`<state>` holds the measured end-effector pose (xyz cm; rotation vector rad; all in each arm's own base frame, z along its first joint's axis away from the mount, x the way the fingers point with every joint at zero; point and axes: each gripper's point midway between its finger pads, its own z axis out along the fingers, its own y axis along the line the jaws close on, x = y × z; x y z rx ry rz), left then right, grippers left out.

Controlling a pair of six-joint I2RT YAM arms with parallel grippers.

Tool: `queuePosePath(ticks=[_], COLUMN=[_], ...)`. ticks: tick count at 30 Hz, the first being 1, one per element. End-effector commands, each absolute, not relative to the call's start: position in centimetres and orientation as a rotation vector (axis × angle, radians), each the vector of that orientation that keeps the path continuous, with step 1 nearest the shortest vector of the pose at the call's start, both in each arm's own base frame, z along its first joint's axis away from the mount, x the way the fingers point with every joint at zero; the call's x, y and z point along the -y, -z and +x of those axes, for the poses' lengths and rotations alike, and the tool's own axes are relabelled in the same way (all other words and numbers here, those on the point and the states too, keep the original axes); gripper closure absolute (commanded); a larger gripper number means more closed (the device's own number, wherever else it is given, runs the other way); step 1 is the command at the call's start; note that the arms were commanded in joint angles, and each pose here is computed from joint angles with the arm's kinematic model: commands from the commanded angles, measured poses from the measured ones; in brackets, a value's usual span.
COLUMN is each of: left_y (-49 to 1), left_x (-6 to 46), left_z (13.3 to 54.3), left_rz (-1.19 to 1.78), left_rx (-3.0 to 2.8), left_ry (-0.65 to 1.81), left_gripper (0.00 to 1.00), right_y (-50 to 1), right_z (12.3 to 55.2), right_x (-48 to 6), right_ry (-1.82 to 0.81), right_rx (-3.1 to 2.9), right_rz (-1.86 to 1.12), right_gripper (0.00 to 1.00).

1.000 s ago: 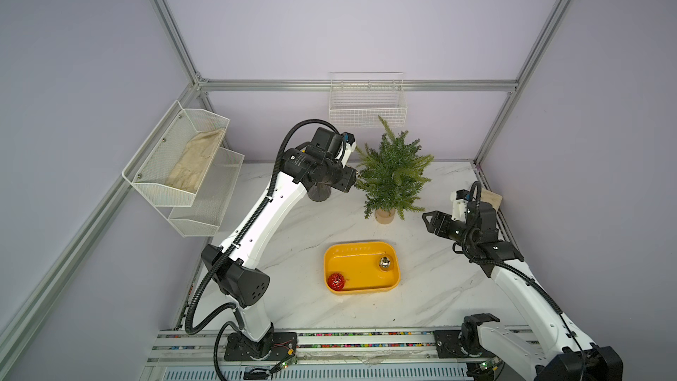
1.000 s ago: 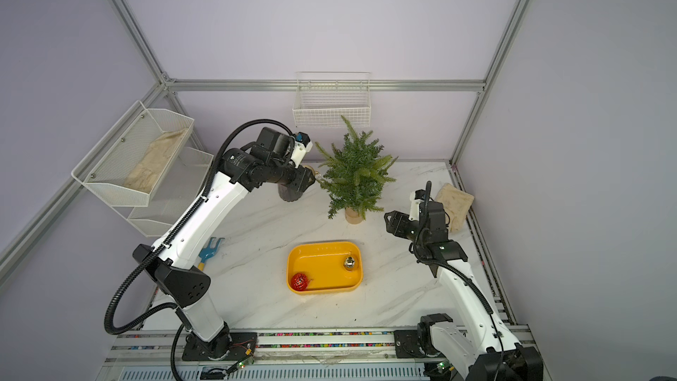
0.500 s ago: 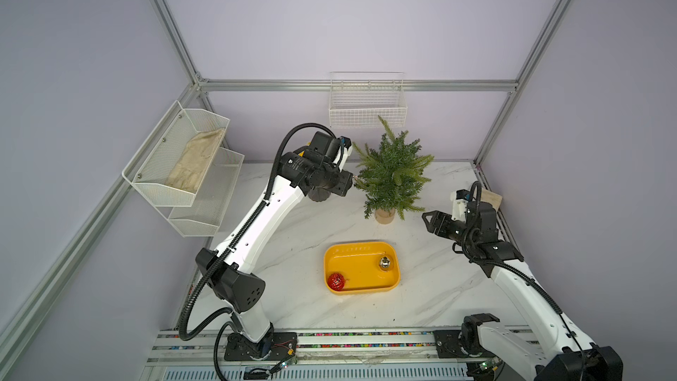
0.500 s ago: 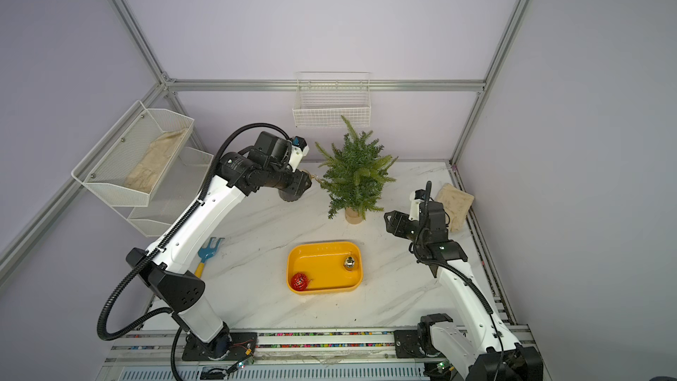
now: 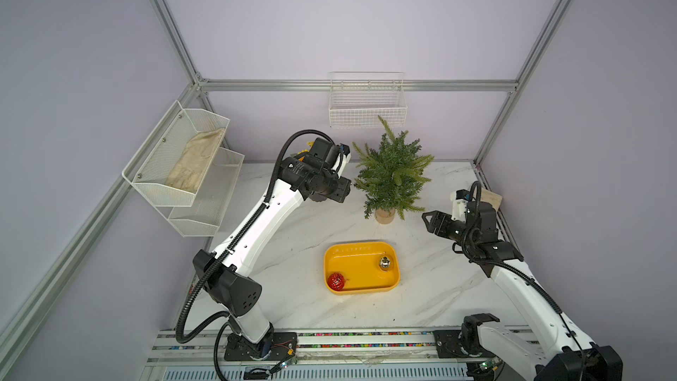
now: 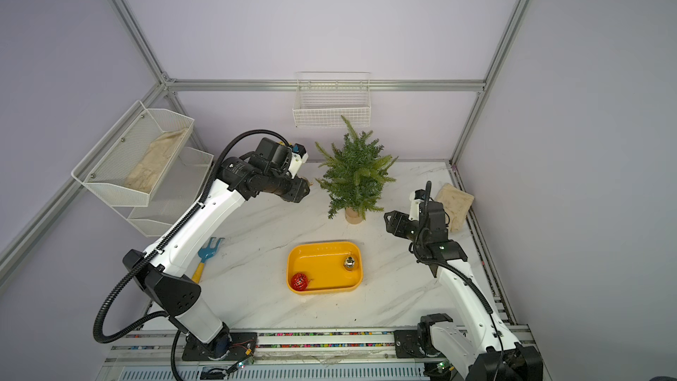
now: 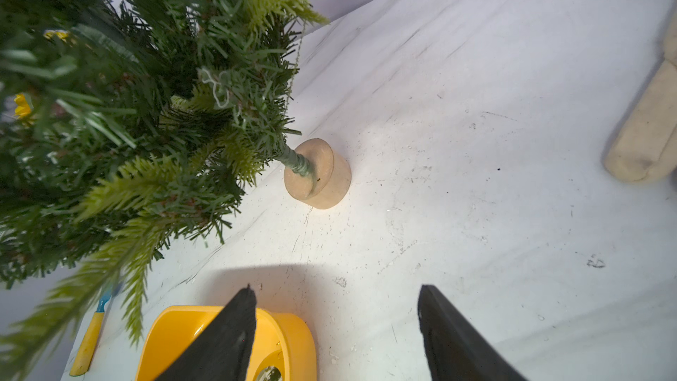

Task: Decorate the small christmas tree with ornaments
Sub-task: Hang an ornament on the christmas tree.

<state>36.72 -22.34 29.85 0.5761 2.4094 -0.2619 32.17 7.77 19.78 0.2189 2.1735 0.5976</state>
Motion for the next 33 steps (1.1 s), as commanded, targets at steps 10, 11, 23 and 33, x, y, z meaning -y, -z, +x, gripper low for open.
queuePosePath(ticks=[10,11,23,33], left_y=[-29.2,-28.9,-26.8,-27.1], left_x=[22.8,22.8,22.6,21.9], left_z=[37.5,37.6,37.4,37.0], left_rz=[0.562,0.561,0.529,0.512], left_rx=[-2.399,-2.405,-2.466,-2.454], left_ry=[0.279,0.277,0.275,0.244], left_gripper=[0.45,0.44,0.22,0.2], right_y=[-19.5,-19.6,-19.5,-20.2], right_z=[32.2,32.2,32.2,31.4], right_x=[-8.0,-8.0,-8.0,-8.7], right_ry=[-0.6,-0.601,-0.602,-0.68], right_rx=[-2.168,-2.165,-2.167,-2.168], right_rz=[0.197,0.197,0.197,0.223], right_gripper=[0.27,0.27,0.27,0.28])
